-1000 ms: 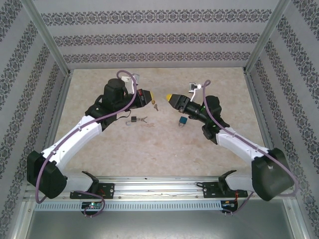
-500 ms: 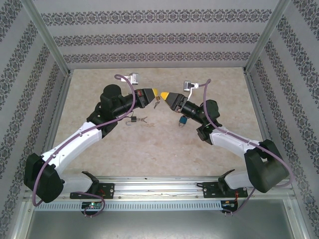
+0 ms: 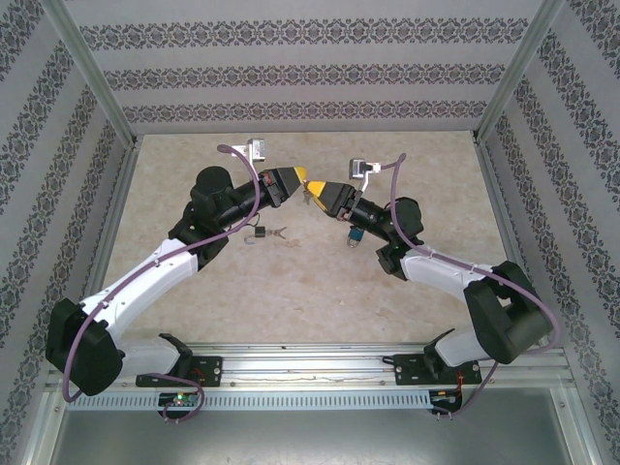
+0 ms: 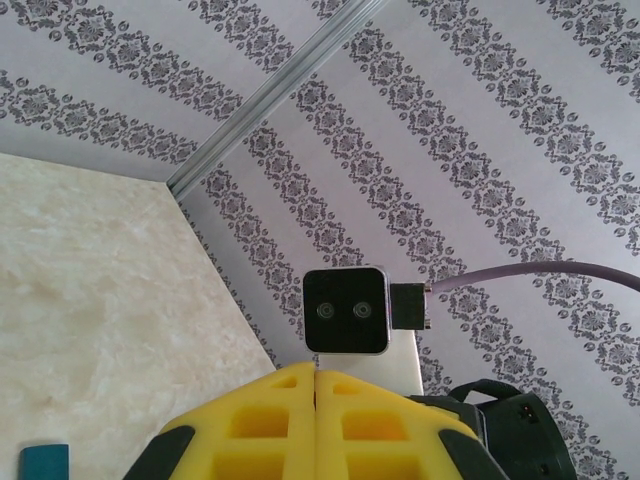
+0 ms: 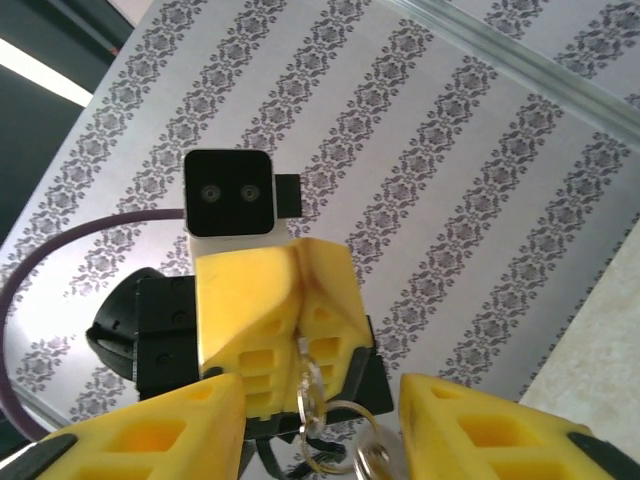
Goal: Unlock with the key
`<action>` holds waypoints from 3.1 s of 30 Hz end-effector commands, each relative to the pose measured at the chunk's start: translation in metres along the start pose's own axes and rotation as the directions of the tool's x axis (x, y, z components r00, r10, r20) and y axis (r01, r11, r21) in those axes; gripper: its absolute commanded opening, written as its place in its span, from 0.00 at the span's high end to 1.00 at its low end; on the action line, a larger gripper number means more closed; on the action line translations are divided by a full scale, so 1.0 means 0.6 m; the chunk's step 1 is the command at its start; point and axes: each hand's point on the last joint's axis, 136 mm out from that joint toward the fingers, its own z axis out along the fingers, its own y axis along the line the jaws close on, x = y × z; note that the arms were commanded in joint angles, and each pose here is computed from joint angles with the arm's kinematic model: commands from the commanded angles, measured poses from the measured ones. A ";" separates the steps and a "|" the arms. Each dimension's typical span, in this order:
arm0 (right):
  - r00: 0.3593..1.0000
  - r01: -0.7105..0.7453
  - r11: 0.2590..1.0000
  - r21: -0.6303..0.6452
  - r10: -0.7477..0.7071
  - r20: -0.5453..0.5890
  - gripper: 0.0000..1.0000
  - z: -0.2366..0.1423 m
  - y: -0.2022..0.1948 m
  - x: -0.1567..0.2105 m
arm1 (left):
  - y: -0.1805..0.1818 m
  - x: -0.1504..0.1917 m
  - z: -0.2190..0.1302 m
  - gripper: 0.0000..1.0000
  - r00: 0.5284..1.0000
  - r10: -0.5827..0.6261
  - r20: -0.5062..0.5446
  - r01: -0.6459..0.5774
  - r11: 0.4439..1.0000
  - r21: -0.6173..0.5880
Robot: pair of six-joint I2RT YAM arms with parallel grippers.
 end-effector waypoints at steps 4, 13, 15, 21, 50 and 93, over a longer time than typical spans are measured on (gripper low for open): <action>1.000 0.029 0.994 -0.110 -0.029 -0.004 0.60 0.011 0.044 -0.005 | -0.034 -0.013 -0.010 1.00 0.999 0.017 0.050 -0.020 0.998 0.056; 0.999 0.026 0.992 -0.126 -0.029 -0.022 0.69 0.020 0.050 -0.001 | -0.036 -0.015 -0.012 1.00 0.998 0.022 0.056 -0.025 0.998 0.055; 0.999 0.023 0.992 -0.127 -0.027 -0.027 0.71 0.021 0.050 0.000 | -0.036 -0.016 -0.012 1.00 0.998 0.023 0.060 -0.026 0.998 0.053; 0.999 0.011 0.993 -0.122 -0.016 -0.034 0.67 0.021 0.045 0.003 | -0.035 -0.020 -0.016 1.00 0.997 0.031 0.077 -0.035 0.998 0.044; 0.999 0.004 0.993 -0.119 -0.009 -0.037 0.57 0.022 0.042 0.006 | -0.043 -0.023 -0.025 1.00 0.995 0.023 0.093 -0.028 0.998 0.061; 0.998 0.065 0.989 -0.132 -0.067 -0.009 0.65 0.006 0.063 -0.003 | -0.038 -0.003 -0.010 1.00 0.999 -0.007 0.043 0.004 0.997 0.076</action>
